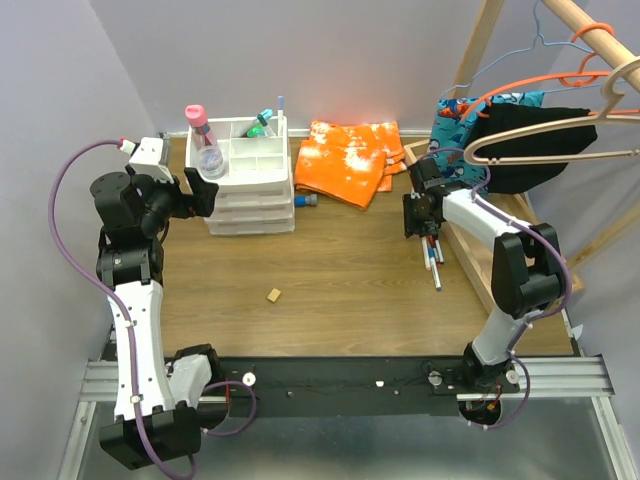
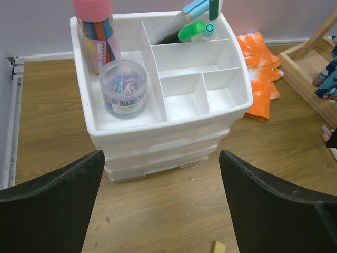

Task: Sort the stationery into containers
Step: Pick up the pen from the center of the board.

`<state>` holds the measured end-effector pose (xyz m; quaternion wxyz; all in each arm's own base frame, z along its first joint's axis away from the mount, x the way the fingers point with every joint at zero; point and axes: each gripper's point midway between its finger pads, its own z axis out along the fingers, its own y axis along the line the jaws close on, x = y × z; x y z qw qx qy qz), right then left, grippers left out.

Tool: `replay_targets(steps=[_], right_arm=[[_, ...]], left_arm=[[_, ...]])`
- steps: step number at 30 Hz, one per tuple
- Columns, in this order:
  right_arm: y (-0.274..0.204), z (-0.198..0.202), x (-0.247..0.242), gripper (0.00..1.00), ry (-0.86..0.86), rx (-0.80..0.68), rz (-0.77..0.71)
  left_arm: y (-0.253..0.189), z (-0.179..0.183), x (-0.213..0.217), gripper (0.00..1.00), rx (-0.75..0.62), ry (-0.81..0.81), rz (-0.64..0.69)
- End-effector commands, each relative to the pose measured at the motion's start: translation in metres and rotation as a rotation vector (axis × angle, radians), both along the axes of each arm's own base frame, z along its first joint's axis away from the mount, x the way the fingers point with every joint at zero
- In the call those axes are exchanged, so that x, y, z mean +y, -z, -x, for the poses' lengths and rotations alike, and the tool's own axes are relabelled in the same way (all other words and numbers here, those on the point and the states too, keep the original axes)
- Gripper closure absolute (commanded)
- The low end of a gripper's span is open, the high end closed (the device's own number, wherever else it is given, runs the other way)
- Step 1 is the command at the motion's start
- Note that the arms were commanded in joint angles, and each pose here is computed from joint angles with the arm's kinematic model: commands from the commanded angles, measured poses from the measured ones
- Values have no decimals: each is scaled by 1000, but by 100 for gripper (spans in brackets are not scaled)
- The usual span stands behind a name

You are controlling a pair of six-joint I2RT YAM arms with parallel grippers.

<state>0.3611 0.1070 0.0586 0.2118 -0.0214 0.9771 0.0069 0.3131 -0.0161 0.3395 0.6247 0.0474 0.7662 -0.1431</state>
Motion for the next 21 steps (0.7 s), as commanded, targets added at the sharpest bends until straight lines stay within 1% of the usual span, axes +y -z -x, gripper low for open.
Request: replay_targets(steps=[1, 8, 12, 21], right_arm=[[-6, -2, -2, 55, 19, 5, 8], [7, -1, -15, 55, 32, 27, 52], [9, -6, -24, 57, 54, 9, 87], [18, -15, -34, 56, 60, 1, 140]], left_arm=[[-4, 4, -6, 1, -19, 24, 11], [-2, 2, -6, 1, -15, 22, 10], [-1, 0, -5, 1, -16, 22, 10], [4, -1, -4, 1, -7, 18, 17]])
